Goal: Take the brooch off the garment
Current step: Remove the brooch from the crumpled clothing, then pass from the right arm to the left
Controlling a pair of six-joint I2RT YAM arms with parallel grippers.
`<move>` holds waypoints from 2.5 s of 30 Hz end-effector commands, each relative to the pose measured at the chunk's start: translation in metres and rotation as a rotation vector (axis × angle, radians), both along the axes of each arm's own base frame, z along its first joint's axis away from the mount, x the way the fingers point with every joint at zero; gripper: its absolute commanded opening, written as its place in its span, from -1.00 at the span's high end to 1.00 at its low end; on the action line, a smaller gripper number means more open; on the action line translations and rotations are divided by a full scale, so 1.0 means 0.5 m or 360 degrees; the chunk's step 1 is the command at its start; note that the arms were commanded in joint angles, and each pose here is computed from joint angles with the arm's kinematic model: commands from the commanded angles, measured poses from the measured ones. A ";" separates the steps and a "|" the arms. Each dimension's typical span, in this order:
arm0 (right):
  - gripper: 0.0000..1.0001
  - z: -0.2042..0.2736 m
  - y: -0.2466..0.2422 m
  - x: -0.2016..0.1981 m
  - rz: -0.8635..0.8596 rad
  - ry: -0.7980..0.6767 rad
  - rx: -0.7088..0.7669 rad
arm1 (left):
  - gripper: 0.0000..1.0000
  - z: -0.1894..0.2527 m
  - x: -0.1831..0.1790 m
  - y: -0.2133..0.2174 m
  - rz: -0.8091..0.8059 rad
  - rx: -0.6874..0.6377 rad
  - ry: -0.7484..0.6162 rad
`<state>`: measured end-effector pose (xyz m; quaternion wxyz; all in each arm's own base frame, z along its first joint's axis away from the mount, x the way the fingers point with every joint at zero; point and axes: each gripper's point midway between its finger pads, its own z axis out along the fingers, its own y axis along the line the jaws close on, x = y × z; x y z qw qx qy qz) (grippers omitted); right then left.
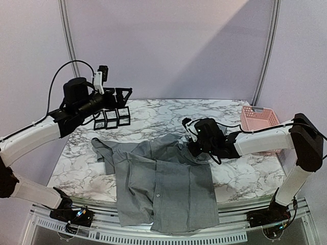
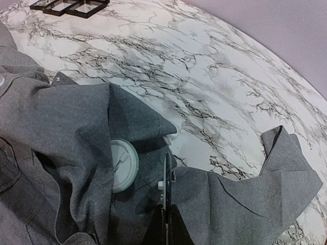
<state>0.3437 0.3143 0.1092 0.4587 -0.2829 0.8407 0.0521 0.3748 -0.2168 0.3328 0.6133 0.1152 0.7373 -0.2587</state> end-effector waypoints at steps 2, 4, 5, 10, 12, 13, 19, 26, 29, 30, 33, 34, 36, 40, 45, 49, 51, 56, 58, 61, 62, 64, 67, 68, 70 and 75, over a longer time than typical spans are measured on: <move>1.00 0.111 -0.024 0.034 -0.0036 -0.0029 0.0281 | -0.99 0.049 -0.010 0.036 0.0088 0.0060 0.0014; 1.00 0.163 -0.032 0.042 0.0017 -0.0014 0.0423 | -0.99 0.027 -0.019 0.036 0.0062 0.0097 0.0066; 1.00 0.188 -0.035 0.045 0.0048 -0.0010 0.0486 | -0.99 0.014 -0.025 0.030 0.0024 0.0115 0.0083; 1.00 0.291 -0.024 0.030 0.0294 0.0055 0.0663 | -0.99 -0.051 -0.055 -0.020 -0.0224 0.0179 0.0208; 1.00 0.327 -0.013 0.020 0.0386 0.0093 0.0685 | -0.99 -0.055 -0.077 -0.060 -0.0391 0.0186 0.0219; 1.00 0.339 -0.005 0.012 0.0433 0.0113 0.0699 | -0.98 -0.050 -0.095 -0.084 -0.0504 0.0184 0.0203; 1.00 0.402 0.042 -0.048 0.0745 0.0247 0.0852 | -0.95 -0.055 -0.203 -0.192 -0.1076 0.0147 0.0187; 1.00 0.433 0.080 -0.118 0.1062 0.0523 0.0942 | -0.93 -0.066 -0.249 -0.243 -0.1356 0.0011 0.0298; 1.00 0.430 0.095 -0.139 0.1156 0.0609 0.0985 | -0.92 -0.065 -0.249 -0.255 -0.1390 -0.0037 0.0317; 1.00 0.427 0.100 -0.144 0.1174 0.0629 0.0990 | -0.92 -0.065 -0.251 -0.258 -0.1415 -0.0053 0.0328; 1.00 0.417 0.112 -0.152 0.1212 0.0679 0.0999 | -0.92 -0.063 -0.257 -0.265 -0.1459 -0.0081 0.0348; 1.00 0.410 0.119 -0.155 0.1222 0.0700 0.0997 | -0.92 -0.064 -0.257 -0.266 -0.1464 -0.0085 0.0354; 1.00 0.402 0.132 -0.163 0.1249 0.0737 0.0990 | -0.92 -0.069 -0.253 -0.267 -0.1445 -0.0088 0.0367; 1.00 0.383 0.151 -0.168 0.1282 0.0793 0.0965 | -0.90 -0.079 -0.248 -0.275 -0.1446 -0.0118 0.0415; 1.00 0.381 0.160 -0.177 0.1350 0.0830 0.0995 | -0.63 -0.095 -0.246 -0.285 -0.1477 -0.0131 0.0481; 1.00 0.380 0.164 -0.182 0.1369 0.0844 0.1003 | -0.33 -0.103 -0.244 -0.290 -0.1485 -0.0134 0.0509; 1.00 0.377 0.165 -0.182 0.1371 0.0848 0.1002 | -0.20 -0.105 -0.243 -0.292 -0.1487 -0.0134 0.0515; 1.00 0.372 0.175 -0.188 0.1389 0.0865 0.1002 | 0.02 -0.113 -0.240 -0.295 -0.1479 -0.0137 0.0544; 1.00 0.370 0.177 -0.189 0.1392 0.0872 0.1001 | 0.08 -0.115 -0.239 -0.297 -0.1479 -0.0138 0.0556; 1.00 0.365 0.180 -0.187 0.1385 0.0887 0.0993 | 0.17 -0.117 -0.239 -0.298 -0.1478 -0.0134 0.0566; 1.00 0.362 0.182 -0.187 0.1383 0.0893 0.0989 | 0.20 -0.117 -0.238 -0.298 -0.1475 -0.0134 0.0570; 1.00 0.360 0.184 -0.188 0.1385 0.0895 0.0983 | 0.26 -0.119 -0.239 -0.300 -0.1483 -0.0133 0.0577; 1.00 0.356 0.186 -0.186 0.1374 0.0893 0.0971 | 0.45 -0.118 -0.241 -0.301 -0.1499 -0.0134 0.0577; 1.00 0.354 0.186 -0.186 0.1372 0.0897 0.0970 | 0.51 -0.117 -0.241 -0.301 -0.1500 -0.0134 0.0577; 1.00 0.352 0.186 -0.184 0.1370 0.0900 0.0968 | 0.64 -0.117 -0.243 -0.302 -0.1506 -0.0135 0.0579; 1.00 0.345 0.188 -0.182 0.1355 0.0905 0.0959 | 0.85 -0.121 -0.244 -0.305 -0.1515 -0.0130 0.0592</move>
